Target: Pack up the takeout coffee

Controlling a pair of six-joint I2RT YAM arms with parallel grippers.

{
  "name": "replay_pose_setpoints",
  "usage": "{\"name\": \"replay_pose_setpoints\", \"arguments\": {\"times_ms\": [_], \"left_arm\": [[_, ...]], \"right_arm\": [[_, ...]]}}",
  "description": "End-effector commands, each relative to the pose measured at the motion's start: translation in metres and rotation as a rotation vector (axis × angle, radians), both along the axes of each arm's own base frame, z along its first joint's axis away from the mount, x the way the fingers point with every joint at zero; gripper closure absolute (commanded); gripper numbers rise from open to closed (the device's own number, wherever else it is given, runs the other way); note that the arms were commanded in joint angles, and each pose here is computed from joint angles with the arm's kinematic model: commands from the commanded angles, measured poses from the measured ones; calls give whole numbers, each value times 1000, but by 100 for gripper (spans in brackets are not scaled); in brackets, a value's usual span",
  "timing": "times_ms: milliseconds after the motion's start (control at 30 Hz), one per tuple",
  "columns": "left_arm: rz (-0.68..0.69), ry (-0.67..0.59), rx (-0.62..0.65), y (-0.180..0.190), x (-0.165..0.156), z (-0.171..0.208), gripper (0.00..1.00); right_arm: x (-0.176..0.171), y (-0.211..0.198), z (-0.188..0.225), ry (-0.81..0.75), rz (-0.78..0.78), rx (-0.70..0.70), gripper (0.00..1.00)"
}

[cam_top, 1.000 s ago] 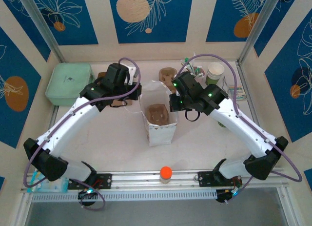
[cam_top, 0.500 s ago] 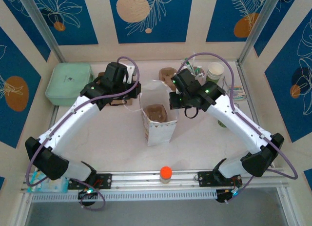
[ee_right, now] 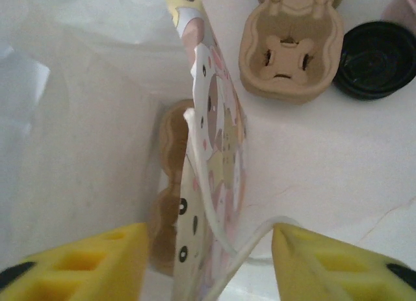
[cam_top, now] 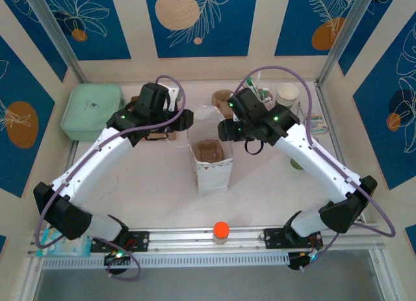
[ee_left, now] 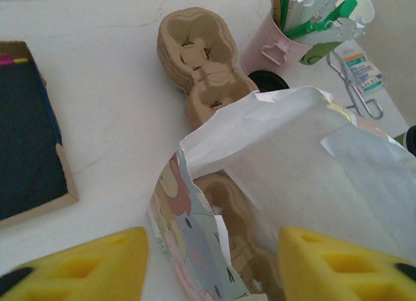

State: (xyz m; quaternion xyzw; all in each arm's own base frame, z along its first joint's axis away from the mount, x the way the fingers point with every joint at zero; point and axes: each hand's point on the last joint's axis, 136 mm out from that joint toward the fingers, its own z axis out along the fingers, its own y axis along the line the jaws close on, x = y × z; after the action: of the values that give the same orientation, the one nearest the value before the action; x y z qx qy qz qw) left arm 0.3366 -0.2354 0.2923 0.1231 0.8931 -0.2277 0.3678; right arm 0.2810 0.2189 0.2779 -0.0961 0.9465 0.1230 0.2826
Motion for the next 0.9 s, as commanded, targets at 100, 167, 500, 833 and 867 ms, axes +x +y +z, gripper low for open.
{"name": "replay_pose_setpoints", "arguments": {"times_ms": [100, 167, 500, 833, 867], "left_arm": [[0, -24, -11, 6, -2, 17, 29], [0, -31, -14, 7, -4, 21, 6], [-12, -125, -56, 18, -22, 56, 0], [-44, -263, -136, 31, -52, 83, 0], [-44, -274, -138, 33, -55, 83, 0]], "right_arm": [[-4, -8, 13, -14, -11, -26, 16], [-5, -9, 17, -23, -17, -31, 1], [-10, -15, 39, -83, -26, -52, 1], [-12, -49, 75, -195, -114, -65, 1], [-12, -54, 80, -203, -132, -60, 1]]}}
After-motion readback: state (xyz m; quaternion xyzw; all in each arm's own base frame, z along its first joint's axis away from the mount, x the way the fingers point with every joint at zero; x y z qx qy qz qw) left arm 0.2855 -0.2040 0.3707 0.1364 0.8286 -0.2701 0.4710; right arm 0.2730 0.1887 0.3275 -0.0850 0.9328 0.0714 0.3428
